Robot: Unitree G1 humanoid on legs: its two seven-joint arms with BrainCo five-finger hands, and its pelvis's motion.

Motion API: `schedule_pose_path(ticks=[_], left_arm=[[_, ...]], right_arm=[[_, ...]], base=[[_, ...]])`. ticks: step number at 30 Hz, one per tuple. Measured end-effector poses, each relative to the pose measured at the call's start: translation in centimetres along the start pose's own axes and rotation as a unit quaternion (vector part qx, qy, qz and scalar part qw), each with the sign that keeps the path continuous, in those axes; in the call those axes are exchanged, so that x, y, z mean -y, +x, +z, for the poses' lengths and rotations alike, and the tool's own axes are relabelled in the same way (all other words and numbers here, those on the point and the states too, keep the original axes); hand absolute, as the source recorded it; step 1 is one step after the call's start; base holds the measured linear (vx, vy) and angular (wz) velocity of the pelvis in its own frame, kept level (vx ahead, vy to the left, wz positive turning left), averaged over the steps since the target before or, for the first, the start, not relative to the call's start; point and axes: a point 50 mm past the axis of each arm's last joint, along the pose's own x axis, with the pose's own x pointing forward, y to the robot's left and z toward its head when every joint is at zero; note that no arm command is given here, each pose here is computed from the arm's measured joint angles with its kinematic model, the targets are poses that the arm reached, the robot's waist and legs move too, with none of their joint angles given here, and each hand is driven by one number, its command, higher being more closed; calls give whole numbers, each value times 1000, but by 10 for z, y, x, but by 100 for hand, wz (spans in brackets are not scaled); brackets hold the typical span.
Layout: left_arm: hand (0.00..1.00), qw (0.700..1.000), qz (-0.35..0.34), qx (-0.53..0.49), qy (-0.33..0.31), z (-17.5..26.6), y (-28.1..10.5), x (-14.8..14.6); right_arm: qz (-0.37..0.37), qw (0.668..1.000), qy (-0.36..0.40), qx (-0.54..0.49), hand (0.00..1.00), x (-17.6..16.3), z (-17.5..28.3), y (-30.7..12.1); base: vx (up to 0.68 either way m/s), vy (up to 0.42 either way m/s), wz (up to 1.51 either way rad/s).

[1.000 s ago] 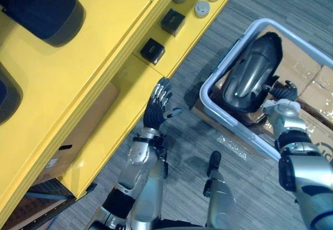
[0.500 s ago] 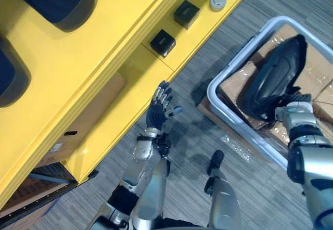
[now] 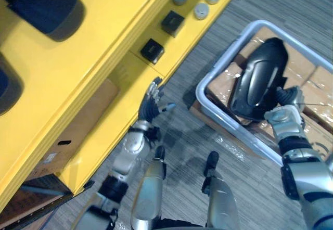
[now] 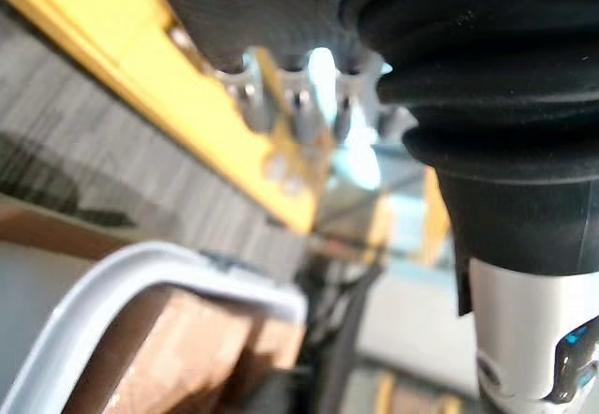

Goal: Walk over and take plastic housings, then place them on the shelf

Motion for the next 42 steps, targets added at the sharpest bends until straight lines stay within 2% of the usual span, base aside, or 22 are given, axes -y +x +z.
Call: schedule_pose_path(ticks=[3,7,13,18,22,36,41,42], left_arm=[[0,999,9,-28,40,12,26,-13],[0,996,-1,-62,61,19,47,-7],[0,985,-3,-168,24,10,66,3],[0,972,-14,-224,-72,7,70,14],[0,967,-42,-212,-134,20,76,33],[0,955,-135,-191,-183,20,68,91],[0,958,-130,-207,-151,5,60,94],[100,958,-124,-209,-150,3,59,93]], right_arm=[[5,998,0,66,100,0,26,-6],[2,994,-6,108,100,5,43,-8],[14,987,-26,161,100,5,71,-5],[-8,970,-21,241,100,19,114,0],[-8,959,-27,282,100,20,130,-2],[25,950,-61,304,100,2,133,-6],[25,943,-55,328,100,1,145,-9],[25,941,-50,333,100,-1,147,-11]], base=[[5,17,-40],[-5,9,-35],[-37,-1,-26],[-34,-16,-15],[-24,-16,-1],[-53,-6,5],[-8,-4,1],[0,0,0]])
